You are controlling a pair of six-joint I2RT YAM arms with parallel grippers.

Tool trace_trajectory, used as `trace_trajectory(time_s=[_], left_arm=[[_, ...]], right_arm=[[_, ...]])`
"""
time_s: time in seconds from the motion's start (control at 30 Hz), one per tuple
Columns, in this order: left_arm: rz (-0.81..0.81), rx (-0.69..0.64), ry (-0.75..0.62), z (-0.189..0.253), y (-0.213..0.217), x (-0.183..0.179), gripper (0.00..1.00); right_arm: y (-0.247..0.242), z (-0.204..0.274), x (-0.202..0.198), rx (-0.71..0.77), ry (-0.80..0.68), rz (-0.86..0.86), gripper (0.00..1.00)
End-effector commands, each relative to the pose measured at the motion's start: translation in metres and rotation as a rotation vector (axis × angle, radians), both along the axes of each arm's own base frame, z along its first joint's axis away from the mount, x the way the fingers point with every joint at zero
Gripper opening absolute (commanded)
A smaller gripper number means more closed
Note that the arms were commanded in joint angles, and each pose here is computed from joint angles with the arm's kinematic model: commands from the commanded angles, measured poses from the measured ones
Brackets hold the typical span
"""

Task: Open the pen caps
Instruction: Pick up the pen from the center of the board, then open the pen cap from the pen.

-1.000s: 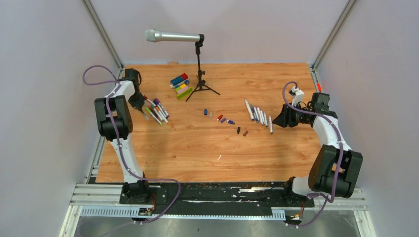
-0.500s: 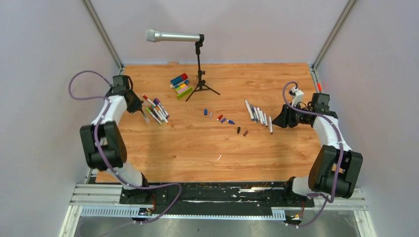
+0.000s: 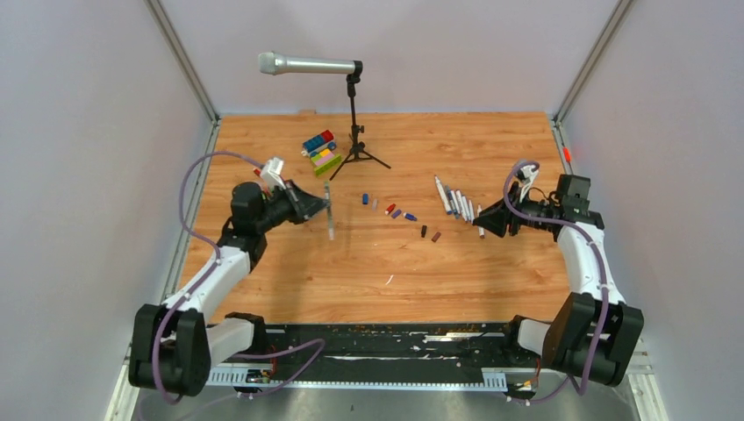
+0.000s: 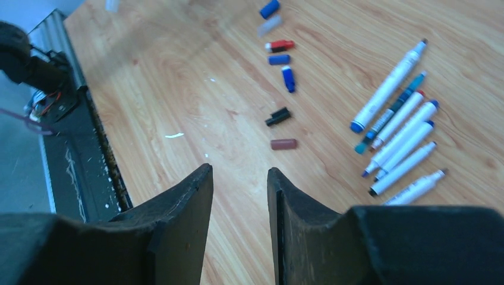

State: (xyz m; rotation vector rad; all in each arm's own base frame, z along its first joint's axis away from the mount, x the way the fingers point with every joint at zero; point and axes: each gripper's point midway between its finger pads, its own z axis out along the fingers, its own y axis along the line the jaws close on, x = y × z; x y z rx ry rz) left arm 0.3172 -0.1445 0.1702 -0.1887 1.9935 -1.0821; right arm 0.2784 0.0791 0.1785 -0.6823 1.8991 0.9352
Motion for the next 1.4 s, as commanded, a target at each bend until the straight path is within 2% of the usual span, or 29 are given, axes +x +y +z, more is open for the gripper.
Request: trace_trajectory(time_s=[0.0, 0.1, 0.2, 0.33, 0.43, 0.6, 0.73, 1.03, 1.17, 1.37], left_arm=[[-0.217, -0.121, -0.336, 0.077, -0.065, -0.035, 0.00], [-0.291, -0.150, -0.378, 0.081, -0.100, -0.056, 0.00], [-0.341, -0.163, -0.411, 0.085, -0.131, -0.070, 0.00], [-0.387, -0.160, -0.445, 0.092, -0.168, -0.080, 0.00], [-0.429, -0.170, -0.457, 0.097, -0.194, -0.091, 0.00], [-0.450, -0.152, -0.468, 0.095, -0.221, -0.099, 0.00], [-0.459, -0.135, -0.462, 0.088, -0.236, -0.104, 0.01], [-0.501, -0.145, -0.440, 0.079, -0.265, -0.117, 0.01], [-0.512, -0.149, -0.436, 0.078, -0.273, -0.120, 0.01], [-0.513, -0.160, -0.421, 0.075, -0.280, -0.121, 0.01]], right_arm=[[0.029, 0.031, -0.034, 0.142, -0.222, 0.208, 0.40], [0.043, 0.044, -0.055, 0.197, -0.332, 0.289, 0.48], [0.054, 0.053, -0.067, 0.230, -0.348, 0.344, 0.53], [0.067, 0.055, -0.070, 0.259, -0.245, 0.387, 0.53], [0.075, 0.050, -0.063, 0.267, -0.102, 0.347, 0.54], [0.083, 0.047, -0.056, 0.288, 0.030, 0.292, 0.64], [0.089, 0.048, -0.051, 0.324, 0.112, 0.236, 0.68], [0.102, 0.048, -0.049, 0.380, 0.243, 0.160, 0.68], [0.103, 0.044, -0.045, 0.420, 0.329, 0.095, 0.60], [0.107, 0.044, -0.049, 0.433, 0.334, 0.109, 0.52]])
